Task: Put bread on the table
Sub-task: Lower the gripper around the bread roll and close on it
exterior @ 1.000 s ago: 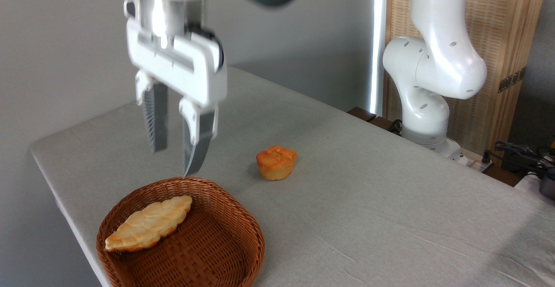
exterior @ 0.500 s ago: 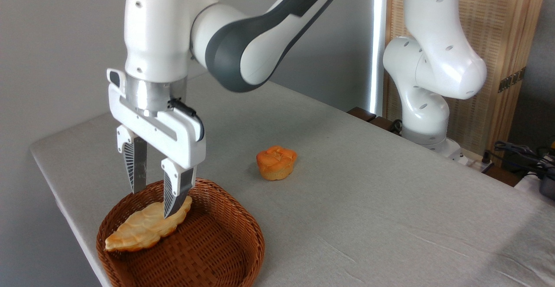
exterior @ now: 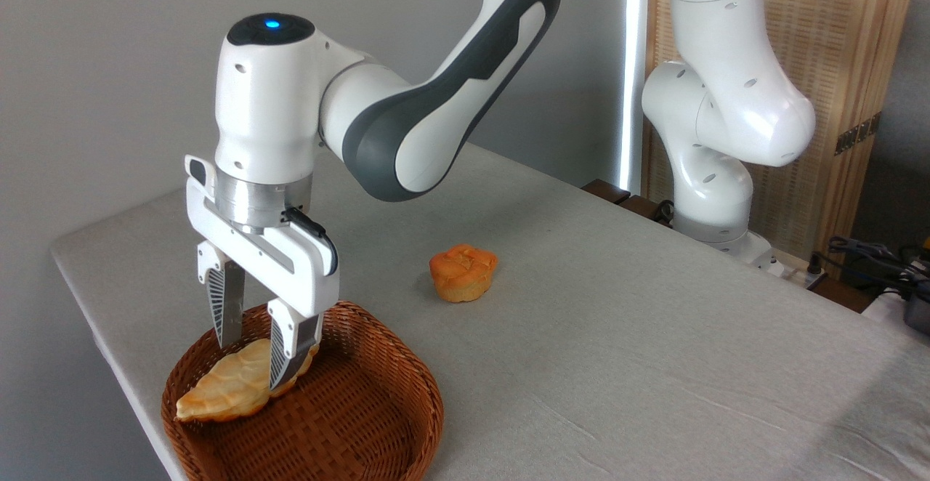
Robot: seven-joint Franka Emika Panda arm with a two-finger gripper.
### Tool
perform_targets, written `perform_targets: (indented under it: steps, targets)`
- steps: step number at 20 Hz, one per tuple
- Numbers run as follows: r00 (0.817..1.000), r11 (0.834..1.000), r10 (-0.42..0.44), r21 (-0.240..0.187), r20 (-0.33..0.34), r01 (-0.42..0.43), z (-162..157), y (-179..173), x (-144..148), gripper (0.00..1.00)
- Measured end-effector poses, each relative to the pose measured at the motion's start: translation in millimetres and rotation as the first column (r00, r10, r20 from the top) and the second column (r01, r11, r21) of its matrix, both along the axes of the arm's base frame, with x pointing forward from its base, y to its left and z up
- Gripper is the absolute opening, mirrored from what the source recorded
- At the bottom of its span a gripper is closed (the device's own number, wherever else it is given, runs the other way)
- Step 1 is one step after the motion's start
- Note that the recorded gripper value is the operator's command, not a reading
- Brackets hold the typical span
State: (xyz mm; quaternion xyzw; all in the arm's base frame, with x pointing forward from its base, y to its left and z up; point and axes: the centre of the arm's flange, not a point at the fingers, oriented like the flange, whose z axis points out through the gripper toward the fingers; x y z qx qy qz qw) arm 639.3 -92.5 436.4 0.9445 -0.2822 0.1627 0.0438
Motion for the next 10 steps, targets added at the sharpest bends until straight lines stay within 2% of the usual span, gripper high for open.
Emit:
perform_targets:
  steps: [1,3,6,7,8,10]
  targets:
    - [1.0,1.0,-0.003,0.005,0.002,0.003,-3.1,-0.4,-0.7,0.98]
    - [1.0,1.0,-0.012,0.011,0.003,0.012,-8.6,-4.5,-1.6,0.78]
    - [1.0,1.0,-0.021,0.02,0.018,0.021,-13.4,-8.1,-0.7,0.29]
    - [1.0,1.0,-0.022,0.022,0.019,0.022,-15.4,-8.3,-0.4,0.2]
    - [1.0,0.999,-0.023,0.023,0.018,0.022,-17.6,-8.4,-0.1,0.18]
    - [0.999,0.999,-0.029,0.026,0.015,0.029,-20.9,-8.5,0.4,0.06]
